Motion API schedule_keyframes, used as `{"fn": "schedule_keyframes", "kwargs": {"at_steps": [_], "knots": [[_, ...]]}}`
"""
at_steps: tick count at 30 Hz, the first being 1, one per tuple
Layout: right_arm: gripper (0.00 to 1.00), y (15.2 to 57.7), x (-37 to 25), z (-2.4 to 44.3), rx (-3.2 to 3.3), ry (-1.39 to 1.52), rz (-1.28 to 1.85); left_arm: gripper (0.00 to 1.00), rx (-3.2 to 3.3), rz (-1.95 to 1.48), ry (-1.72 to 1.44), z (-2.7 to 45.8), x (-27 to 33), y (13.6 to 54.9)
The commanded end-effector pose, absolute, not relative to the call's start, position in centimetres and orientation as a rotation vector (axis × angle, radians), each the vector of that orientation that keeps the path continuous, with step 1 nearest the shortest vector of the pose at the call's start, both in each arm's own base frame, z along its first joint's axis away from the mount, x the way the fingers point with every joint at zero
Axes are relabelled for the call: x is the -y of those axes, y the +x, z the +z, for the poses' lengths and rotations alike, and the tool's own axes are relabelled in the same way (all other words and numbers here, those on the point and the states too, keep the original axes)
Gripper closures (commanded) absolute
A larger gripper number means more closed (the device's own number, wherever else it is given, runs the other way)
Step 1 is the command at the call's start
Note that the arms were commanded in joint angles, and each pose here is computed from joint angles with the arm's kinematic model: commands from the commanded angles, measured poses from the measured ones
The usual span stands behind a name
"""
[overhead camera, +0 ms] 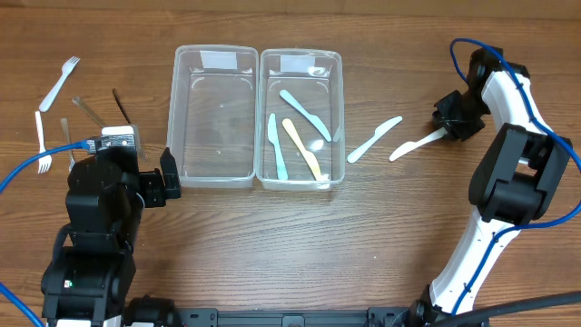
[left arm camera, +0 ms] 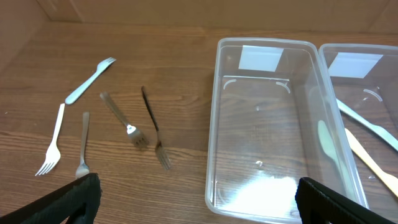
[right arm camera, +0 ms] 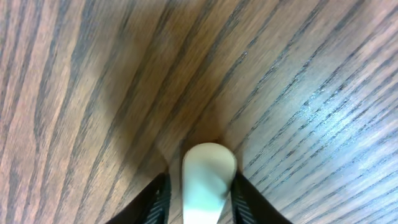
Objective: Pack container
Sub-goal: 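Move the right gripper down and grasp the white knife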
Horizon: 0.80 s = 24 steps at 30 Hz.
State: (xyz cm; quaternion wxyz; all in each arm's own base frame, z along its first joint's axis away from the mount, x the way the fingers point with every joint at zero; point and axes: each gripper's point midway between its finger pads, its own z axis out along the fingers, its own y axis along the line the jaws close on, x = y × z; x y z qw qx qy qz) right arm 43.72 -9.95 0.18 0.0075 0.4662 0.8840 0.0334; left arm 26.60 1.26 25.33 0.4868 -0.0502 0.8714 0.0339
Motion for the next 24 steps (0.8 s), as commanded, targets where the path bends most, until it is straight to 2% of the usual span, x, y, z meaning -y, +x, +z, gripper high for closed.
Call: {"fn": "schedule_keyframes", "kwargs": {"at_steps": [1, 12, 17, 21, 24], "knots": [[0.71, 43.0, 9.2, -1.2, -2.803, 1.475, 0.128, 0.0, -2.089, 0.056, -0.153, 26.5, -1.3, 26.7], [0.81, 42.9, 9.2, -1.2, -2.804, 1.475, 0.127, 0.0, -2.089, 0.056, -0.153, 26.5, -1.3, 26.7], [0.95, 42.9, 9.3, -1.2, -2.802, 1.474, 0.111, 0.0, -2.089, 0.057, -0.152, 26.5, -1.3, 26.7], [0.96, 43.1, 10.0, -0.1, -2.795, 1.469, 0.062, 0.0, -2.089, 0.057, -0.152, 26.5, -1.3, 26.7], [0.96, 43.9, 10.8, 2.6, -2.771, 1.417, -0.034, 0.0, -2.089, 0.057, -0.152, 26.5, -1.3, 26.7]]}}
